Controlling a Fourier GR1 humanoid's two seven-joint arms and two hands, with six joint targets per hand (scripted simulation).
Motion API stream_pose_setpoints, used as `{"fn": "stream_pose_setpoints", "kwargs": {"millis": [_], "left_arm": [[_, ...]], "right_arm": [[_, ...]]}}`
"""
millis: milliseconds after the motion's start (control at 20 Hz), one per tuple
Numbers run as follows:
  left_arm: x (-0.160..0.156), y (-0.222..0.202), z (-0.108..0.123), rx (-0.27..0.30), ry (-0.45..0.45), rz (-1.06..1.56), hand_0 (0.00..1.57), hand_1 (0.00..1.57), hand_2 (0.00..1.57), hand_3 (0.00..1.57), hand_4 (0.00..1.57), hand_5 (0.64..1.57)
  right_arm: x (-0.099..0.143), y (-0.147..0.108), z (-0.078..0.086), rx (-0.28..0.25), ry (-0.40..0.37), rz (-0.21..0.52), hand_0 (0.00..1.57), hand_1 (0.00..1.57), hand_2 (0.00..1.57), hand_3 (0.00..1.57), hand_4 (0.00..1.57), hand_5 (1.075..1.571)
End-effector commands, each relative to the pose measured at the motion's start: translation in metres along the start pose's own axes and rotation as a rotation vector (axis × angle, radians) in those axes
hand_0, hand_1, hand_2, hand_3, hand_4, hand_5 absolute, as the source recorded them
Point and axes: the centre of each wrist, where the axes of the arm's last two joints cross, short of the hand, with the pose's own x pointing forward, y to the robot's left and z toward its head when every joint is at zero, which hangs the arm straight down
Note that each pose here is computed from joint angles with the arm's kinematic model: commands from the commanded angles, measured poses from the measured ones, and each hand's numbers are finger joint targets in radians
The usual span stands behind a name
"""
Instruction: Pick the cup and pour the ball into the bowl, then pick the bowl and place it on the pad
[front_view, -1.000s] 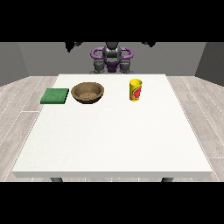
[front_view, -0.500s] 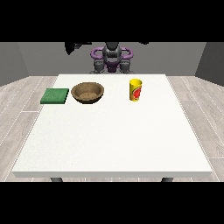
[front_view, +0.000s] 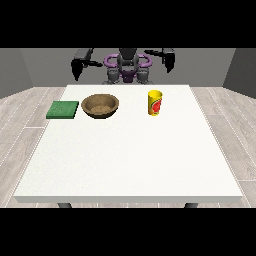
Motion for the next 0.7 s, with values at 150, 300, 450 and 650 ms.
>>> {"fn": "stream_pose_setpoints", "kwargs": {"millis": [150,300,450,650], "left_arm": [[-0.019,0.013,-0.031,0.004,-0.063,-0.070,0.00,0.00,0.00,0.00,0.00,1.255],[-0.049,0.042,-0.033,0.056,-0.008,-0.079,0.00,0.00,0.00,0.00,0.00,1.250],[-0.050,0.013,-0.047,0.030,-0.049,-0.078,0.00,0.00,0.00,0.00,0.00,1.259],[-0.079,0.051,-0.033,0.101,-0.053,-0.092,0.00,0.00,0.00,0.00,0.00,1.246]], "right_arm": [[0.000,-0.024,-0.031,0.021,-0.064,0.022,0.00,0.00,0.00,0.00,0.00,1.560],[-0.010,-0.014,-0.014,0.064,-0.035,0.016,0.00,0.00,0.00,0.00,0.00,1.561],[-0.006,-0.031,-0.039,0.035,-0.070,0.028,0.00,0.00,0.00,0.00,0.00,1.562],[0.006,-0.050,-0.036,0.067,-0.063,-0.005,0.00,0.00,0.00,0.00,0.00,1.563]]}}
